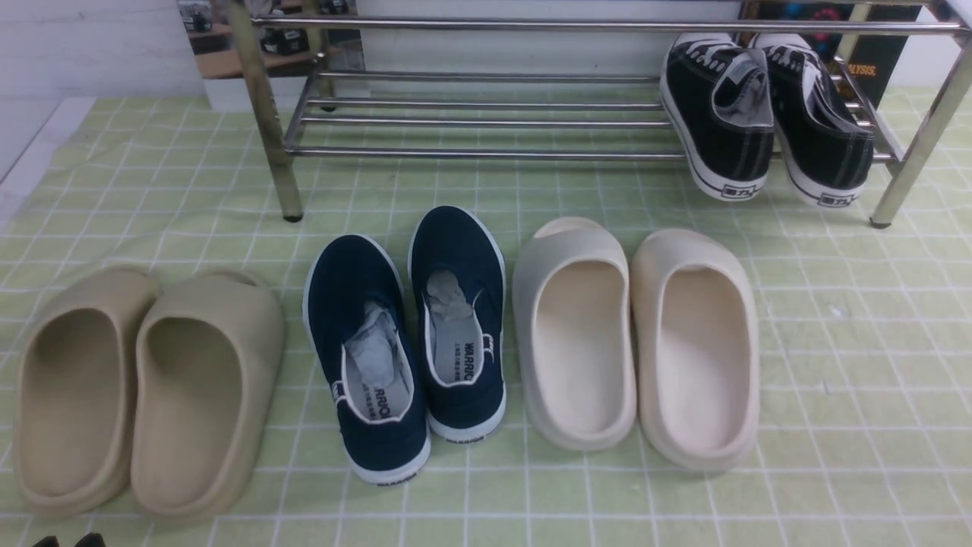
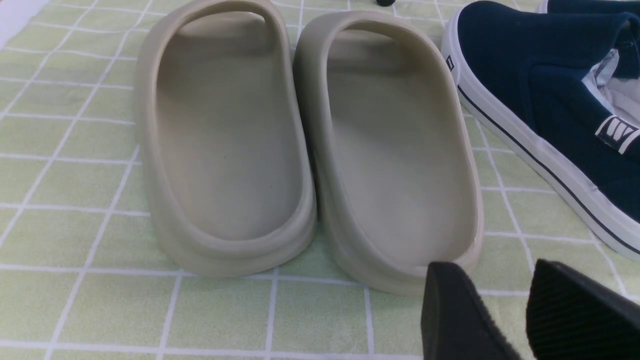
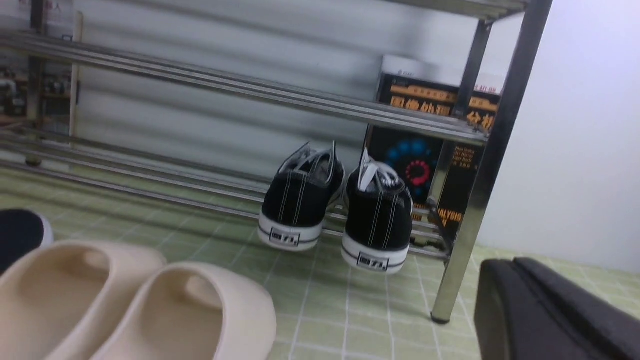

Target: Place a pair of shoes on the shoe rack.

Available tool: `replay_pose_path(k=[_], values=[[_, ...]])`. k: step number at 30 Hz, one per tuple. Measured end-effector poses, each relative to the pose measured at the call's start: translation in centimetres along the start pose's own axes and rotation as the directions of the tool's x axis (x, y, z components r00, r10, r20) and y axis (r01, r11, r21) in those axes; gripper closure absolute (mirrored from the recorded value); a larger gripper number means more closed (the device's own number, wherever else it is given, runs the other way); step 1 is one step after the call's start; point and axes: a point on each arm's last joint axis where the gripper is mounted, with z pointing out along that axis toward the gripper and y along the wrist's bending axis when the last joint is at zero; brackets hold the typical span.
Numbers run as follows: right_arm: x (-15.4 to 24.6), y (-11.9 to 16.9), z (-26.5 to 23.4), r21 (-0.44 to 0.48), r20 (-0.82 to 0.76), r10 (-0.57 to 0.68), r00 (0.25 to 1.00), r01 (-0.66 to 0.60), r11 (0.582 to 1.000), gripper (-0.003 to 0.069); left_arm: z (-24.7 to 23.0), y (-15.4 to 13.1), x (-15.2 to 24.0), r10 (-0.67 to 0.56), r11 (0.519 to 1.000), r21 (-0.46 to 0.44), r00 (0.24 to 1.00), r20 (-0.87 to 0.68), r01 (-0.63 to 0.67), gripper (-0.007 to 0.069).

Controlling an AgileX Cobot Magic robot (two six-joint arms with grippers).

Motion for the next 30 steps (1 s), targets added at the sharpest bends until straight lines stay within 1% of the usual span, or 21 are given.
replay_pose_path(k=[2, 4, 7, 10, 13, 22, 28, 30], values=[[0.2, 0.1, 0.0, -0.007, -0.022, 0.0, 1.0, 0.0, 1.0, 0.0652, 0.0, 0.0, 0.0, 0.0, 1.0, 0.0, 1.0, 0.0, 0.0, 0.0386], [0.8, 0.2, 0.0, -0.025, -0.083, -0.001, 0.997, -0.001, 1.0, 0.065, 0.0, 0.0, 0.0, 0.0, 1.0, 0.0, 1.0, 0.0, 0.0, 0.0386], [1.2, 0.4, -0.2, -0.045, -0.133, -0.003, 0.991, -0.003, 0.999, 0.0647, 0.0, 0.0, 0.0, 0.0, 1.0, 0.0, 1.0, 0.0, 0.0, 0.0386], [1.2, 0.5, -0.9, -0.057, -0.122, -0.001, 0.993, -0.006, 0.998, 0.0645, 0.0, 0.0, 0.0, 0.0, 1.0, -0.001, 1.0, -0.002, 0.0, 0.0386], [0.9, 0.3, -2.0, -0.036, -0.062, 0.0, 0.998, -0.002, 0.999, 0.0643, 0.0, 0.0, 0.0, 0.0, 1.0, 0.0, 1.0, -0.001, 0.0, 0.0386], [1.2, -0.1, -2.3, 0.045, -0.094, -0.006, 0.996, 0.01, 0.999, 0.0638, 0.0, 0.0, 0.0, -0.001, 1.0, 0.0, 1.0, 0.0, 0.001, 0.0386], [1.2, -0.1, -2.3, 0.047, -0.101, -0.006, 0.995, 0.01, 0.999, 0.0633, 0.0, 0.0, 0.0, -0.001, 1.0, 0.0, 1.0, 0.0, 0.001, 0.0386], [1.5, 0.0, -2.3, 0.039, -0.129, -0.004, 0.992, 0.009, 0.999, 0.0631, 0.0, 0.0, 0.0, -0.001, 1.0, 0.0, 1.0, 0.0, 0.001, 0.0386]])
